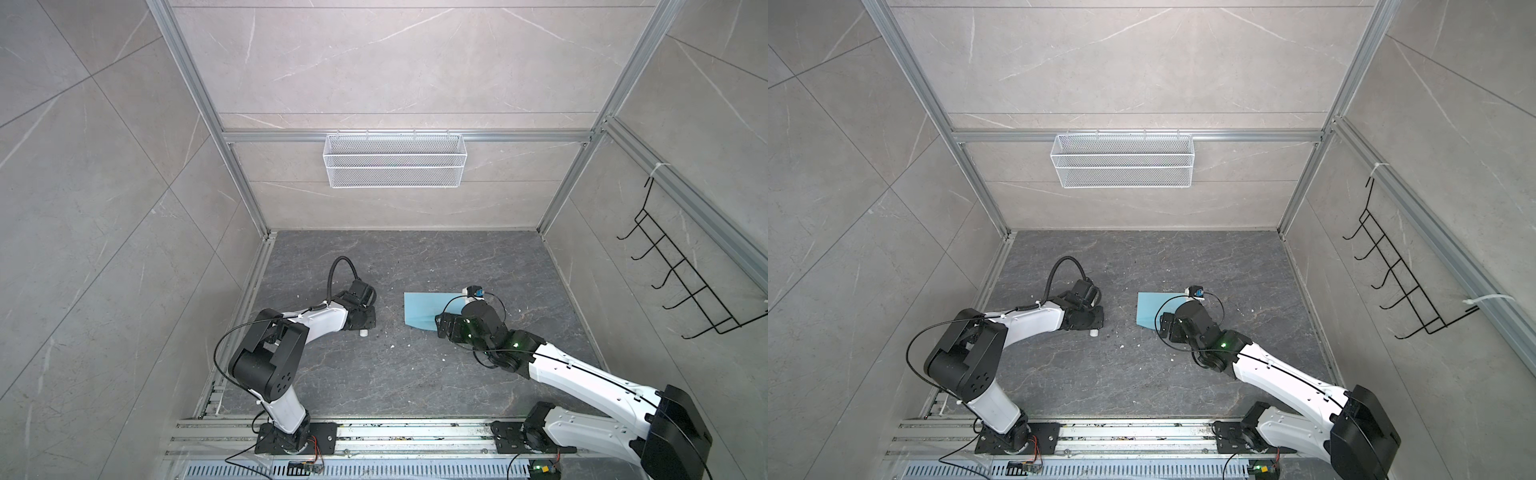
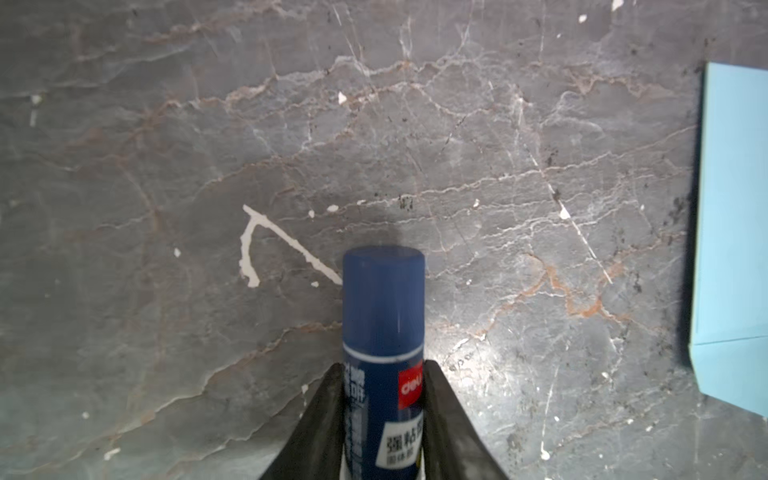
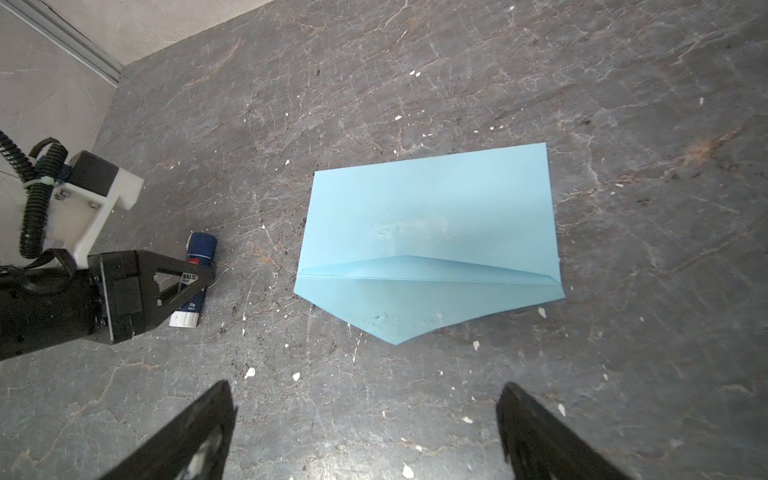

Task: Place the letter into the envelope and seal it
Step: 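Grasp the blue glue stick with the left gripper and lift it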

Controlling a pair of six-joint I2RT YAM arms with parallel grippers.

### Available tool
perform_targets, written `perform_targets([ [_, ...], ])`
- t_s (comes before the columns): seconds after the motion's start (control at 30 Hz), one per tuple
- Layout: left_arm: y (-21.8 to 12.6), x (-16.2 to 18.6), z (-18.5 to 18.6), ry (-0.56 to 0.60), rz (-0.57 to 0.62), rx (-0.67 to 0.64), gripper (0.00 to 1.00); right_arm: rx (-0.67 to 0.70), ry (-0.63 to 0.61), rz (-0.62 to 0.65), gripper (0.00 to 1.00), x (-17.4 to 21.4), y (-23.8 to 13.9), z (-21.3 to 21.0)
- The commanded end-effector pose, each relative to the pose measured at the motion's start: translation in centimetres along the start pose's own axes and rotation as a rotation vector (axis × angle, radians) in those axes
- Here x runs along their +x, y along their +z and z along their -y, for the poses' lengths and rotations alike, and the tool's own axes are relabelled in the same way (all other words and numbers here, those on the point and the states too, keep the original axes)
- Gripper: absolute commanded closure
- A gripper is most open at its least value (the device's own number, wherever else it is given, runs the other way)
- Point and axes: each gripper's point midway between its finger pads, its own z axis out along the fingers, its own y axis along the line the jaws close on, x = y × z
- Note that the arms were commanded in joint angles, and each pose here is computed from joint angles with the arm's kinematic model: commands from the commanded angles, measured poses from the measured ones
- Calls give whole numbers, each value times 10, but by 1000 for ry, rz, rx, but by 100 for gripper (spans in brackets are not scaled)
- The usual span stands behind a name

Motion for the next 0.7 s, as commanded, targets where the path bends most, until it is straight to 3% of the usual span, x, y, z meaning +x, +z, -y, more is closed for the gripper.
perform_targets([
  [0.0,5,8,-5,40,-19,-45,88,-16,-22,10,1,-1,-4,0],
  [0.17,-23,-8,10,76,107,29,97,-41,-88,-4,1,-5,-13,-7],
  [0.33,-87,-34,41,182,337,200,100,-123,-169,-29,1,-15,-30,-28],
  [0.57,-173,-35,76,367,631,378,100,-284,-291,-95,1,-32,-69,-70],
  [0.67,-193,-33,84,435,701,407,100,-354,-327,-124,1,-38,-87,-85],
])
